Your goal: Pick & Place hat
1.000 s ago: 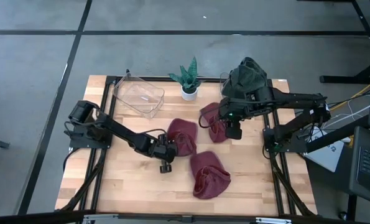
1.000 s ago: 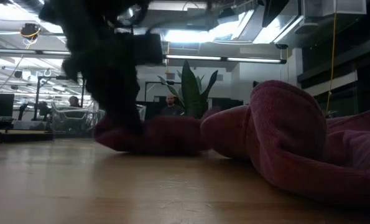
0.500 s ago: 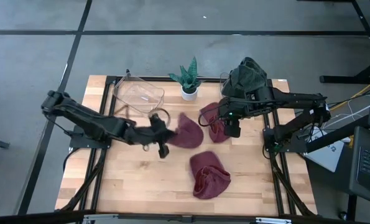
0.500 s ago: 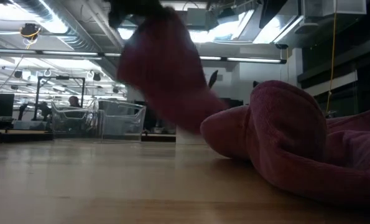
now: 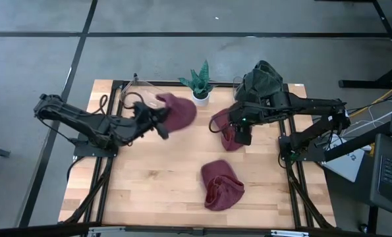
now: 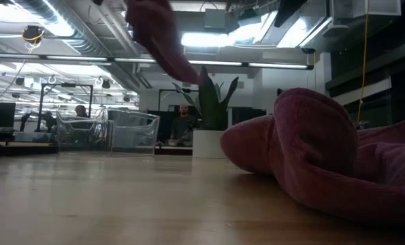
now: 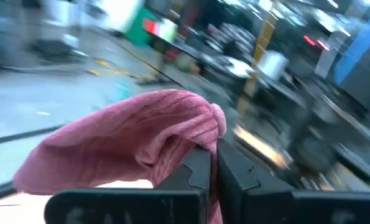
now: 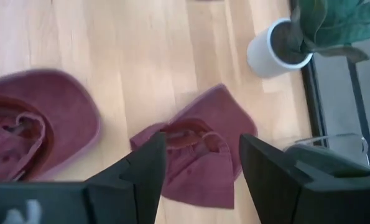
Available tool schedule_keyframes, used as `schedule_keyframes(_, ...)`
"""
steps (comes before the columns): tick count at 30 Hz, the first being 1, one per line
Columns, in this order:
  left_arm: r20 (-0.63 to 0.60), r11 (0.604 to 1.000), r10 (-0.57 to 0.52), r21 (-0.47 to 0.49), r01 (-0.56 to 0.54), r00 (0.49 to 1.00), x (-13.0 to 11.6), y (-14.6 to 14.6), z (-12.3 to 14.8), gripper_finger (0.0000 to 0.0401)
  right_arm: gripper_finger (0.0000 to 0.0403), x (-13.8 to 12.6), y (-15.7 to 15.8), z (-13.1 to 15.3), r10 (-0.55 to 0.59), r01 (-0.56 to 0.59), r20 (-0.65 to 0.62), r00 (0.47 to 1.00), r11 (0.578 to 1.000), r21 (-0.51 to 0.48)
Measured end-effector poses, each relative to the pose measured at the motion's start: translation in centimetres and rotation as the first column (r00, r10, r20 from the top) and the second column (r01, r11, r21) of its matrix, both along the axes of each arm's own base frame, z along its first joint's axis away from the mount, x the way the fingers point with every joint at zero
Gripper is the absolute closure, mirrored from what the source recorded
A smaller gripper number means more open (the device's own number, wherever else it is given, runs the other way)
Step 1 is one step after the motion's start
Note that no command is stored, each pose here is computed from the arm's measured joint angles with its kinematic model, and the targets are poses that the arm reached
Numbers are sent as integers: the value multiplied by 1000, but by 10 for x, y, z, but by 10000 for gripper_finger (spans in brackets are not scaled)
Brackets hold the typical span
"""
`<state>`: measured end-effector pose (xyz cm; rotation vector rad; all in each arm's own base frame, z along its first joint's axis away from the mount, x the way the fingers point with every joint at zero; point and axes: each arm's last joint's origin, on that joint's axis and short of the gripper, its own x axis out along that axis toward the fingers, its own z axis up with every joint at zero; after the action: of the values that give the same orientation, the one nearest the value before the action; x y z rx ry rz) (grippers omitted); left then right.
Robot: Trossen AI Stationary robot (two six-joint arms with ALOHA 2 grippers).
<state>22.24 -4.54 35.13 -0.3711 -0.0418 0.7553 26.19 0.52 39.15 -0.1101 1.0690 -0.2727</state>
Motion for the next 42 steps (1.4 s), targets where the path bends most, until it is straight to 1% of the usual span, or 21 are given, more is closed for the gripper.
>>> schedule_keyframes(3, 27, 991, 130, 16, -130, 991, -8, 5, 5, 391, 202, 2, -2, 1, -16, 16, 26, 1000, 1000, -17)
schedule_keyframes(5, -1, 976, 206, 70, -205, 979, -16, 8, 9, 391, 202, 3, -5, 2, -23, 24, 37, 999, 1000, -19)
schedule_keyframes(8, -63, 929, 344, 168, -330, 937, -28, 17, 15, 395, 202, 5, -14, 3, -43, 44, 56, 998, 999, -25)
schedule_keyframes(10, -83, 897, 415, 206, -391, 906, -37, 24, 20, 395, 202, 7, -22, 4, -82, 83, 90, 993, 996, -17)
schedule_keyframes(12, -106, 877, 451, 237, -418, 886, -47, 32, 26, 395, 202, 8, -30, 6, -128, 129, 119, 985, 992, -6)
schedule_keyframes(15, -120, 859, 482, 259, -441, 868, -60, 45, 34, 396, 202, 9, -42, 7, -179, 180, 151, 972, 984, 4)
schedule_keyframes(19, -126, 849, 497, 275, -451, 858, -74, 58, 40, 396, 202, 9, -55, 9, -244, 245, 181, 953, 969, 19)
schedule_keyframes(23, -193, 851, 493, 311, -424, 848, -81, 68, 35, 396, 202, 9, -64, 10, -290, 290, 211, 933, 957, 34)
schedule_keyframes(24, -206, 856, 486, 307, -416, 849, -82, 72, 33, 397, 202, 9, -66, 10, -298, 297, 215, 930, 954, 36)
schedule_keyframes(26, -222, 880, 453, 270, -391, 864, -84, 79, 27, 397, 202, 9, -69, 11, -319, 317, 229, 920, 947, 46)
schedule_keyframes(28, -245, 908, 408, 209, -363, 880, -85, 88, 20, 397, 202, 9, -72, 11, -339, 336, 235, 911, 940, 55)
schedule_keyframes(30, -291, 925, 378, 147, -350, 879, -87, 97, 11, 397, 202, 8, -74, 11, -357, 353, 239, 903, 934, 65)
schedule_keyframes(33, -354, 929, 363, 70, -363, 862, -89, 109, 1, 397, 202, 8, -77, 11, -374, 368, 244, 895, 927, 72)
schedule_keyframes(35, -381, 928, 357, 38, -372, 853, -89, 116, -3, 397, 202, 8, -77, 12, -386, 378, 250, 888, 922, 81)
schedule_keyframes(37, -397, 928, 346, 14, -371, 850, -86, 123, -6, 397, 202, 8, -79, 12, -396, 387, 252, 883, 918, 86)
schedule_keyframes(42, -440, 940, 268, -78, -333, 857, -78, 133, -17, 396, 202, 8, -79, 12, -414, 401, 256, 874, 910, 101)
